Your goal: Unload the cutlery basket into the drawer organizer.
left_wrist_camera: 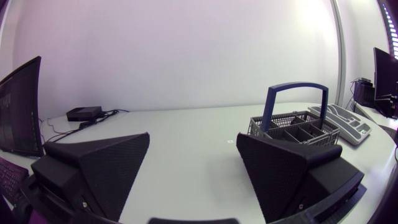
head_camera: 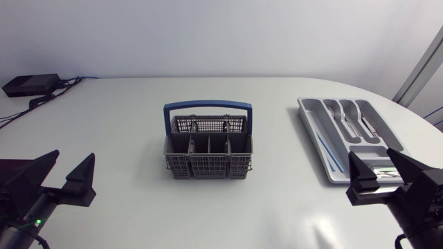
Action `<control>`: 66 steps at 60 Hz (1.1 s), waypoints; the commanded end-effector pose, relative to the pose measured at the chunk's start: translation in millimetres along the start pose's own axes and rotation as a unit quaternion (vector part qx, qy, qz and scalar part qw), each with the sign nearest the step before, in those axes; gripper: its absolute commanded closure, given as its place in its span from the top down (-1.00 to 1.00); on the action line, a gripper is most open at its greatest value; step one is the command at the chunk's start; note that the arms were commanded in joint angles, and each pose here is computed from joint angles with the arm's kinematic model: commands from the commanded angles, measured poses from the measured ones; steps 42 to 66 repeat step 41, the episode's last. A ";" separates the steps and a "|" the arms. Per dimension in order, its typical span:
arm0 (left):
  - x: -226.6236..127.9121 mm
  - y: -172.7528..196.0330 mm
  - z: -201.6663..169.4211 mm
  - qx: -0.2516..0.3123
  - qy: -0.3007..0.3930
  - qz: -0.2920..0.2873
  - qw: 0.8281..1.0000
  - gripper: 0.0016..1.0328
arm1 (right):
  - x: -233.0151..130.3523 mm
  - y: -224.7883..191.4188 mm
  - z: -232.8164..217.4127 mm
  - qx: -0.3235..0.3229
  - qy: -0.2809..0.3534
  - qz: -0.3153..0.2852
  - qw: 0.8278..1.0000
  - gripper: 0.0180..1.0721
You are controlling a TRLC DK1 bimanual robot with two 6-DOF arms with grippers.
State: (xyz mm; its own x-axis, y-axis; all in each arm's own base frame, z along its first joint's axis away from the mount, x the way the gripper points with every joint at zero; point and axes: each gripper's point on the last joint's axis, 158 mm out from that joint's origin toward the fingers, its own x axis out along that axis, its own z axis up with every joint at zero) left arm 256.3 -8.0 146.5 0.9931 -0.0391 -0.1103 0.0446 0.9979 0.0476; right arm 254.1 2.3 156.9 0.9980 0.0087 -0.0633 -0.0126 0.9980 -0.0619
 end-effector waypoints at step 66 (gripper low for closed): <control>0.3 4.5 -15.4 -0.026 -0.006 0.013 1.000 0.92 | 0.7 -3.7 -8.0 0.031 -0.003 -0.009 0.999 0.93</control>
